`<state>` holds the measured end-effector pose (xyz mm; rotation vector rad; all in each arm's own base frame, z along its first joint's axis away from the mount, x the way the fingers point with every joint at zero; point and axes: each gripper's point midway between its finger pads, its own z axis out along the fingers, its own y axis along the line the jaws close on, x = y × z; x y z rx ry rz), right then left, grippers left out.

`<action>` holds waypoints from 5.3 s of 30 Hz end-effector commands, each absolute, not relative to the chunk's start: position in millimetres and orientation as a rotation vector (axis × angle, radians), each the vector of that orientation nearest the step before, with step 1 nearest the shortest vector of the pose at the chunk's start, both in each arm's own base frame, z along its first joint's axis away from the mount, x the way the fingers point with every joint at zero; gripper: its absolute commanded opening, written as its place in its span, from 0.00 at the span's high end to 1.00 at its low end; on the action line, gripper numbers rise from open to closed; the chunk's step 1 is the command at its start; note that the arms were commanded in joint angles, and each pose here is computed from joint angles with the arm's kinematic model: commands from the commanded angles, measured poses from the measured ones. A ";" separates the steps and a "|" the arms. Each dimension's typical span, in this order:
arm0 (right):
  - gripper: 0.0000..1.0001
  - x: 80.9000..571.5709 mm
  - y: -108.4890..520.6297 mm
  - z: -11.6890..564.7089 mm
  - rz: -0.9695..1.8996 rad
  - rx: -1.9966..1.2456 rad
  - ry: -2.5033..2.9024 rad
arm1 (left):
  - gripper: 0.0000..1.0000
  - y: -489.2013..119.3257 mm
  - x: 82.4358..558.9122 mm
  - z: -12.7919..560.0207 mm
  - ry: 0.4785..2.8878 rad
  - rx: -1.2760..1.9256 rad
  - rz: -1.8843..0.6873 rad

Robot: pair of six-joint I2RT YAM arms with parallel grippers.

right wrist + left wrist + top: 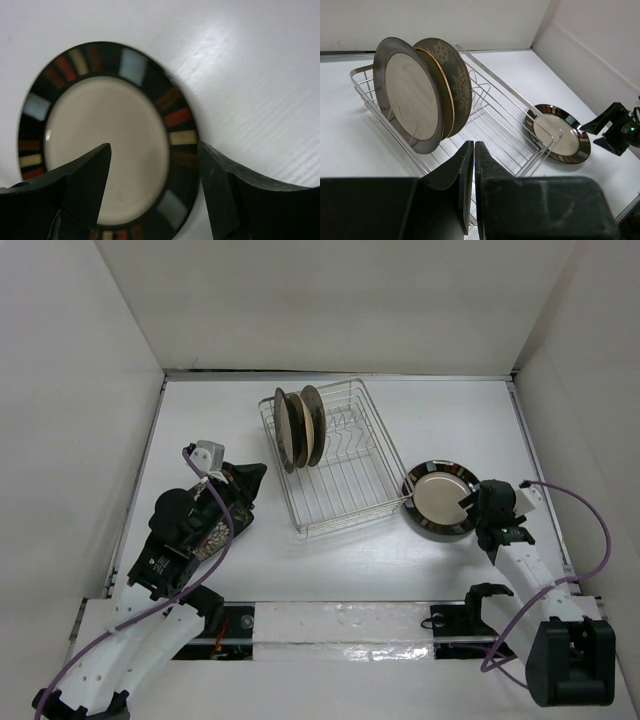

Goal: Load the plates into the dish rack

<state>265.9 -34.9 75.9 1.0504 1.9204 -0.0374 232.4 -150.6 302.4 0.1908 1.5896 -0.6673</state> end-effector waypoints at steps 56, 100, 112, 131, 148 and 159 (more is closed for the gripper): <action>1.00 317.0 -85.2 300.4 0.389 0.923 1.191 | 0.89 -151.2 246.5 300.0 1.597 0.175 -0.632; 1.00 461.7 240.4 398.3 0.258 0.080 1.572 | 0.85 -152.3 244.8 298.8 1.603 0.187 -0.637; 1.00 459.4 277.2 369.6 -0.027 -0.051 1.623 | 0.84 -154.8 245.8 296.2 1.617 0.195 -0.642; 0.79 449.1 318.0 317.3 -0.085 -0.063 1.670 | 0.83 -153.2 247.4 295.4 1.618 0.185 -0.632; 0.56 417.5 309.5 353.1 0.101 -0.002 1.646 | 0.81 -145.4 247.7 302.5 1.587 0.150 -0.608; 1.00 290.2 442.3 303.8 0.696 -0.507 1.716 | 1.00 -83.7 222.7 356.0 1.340 -0.109 -0.522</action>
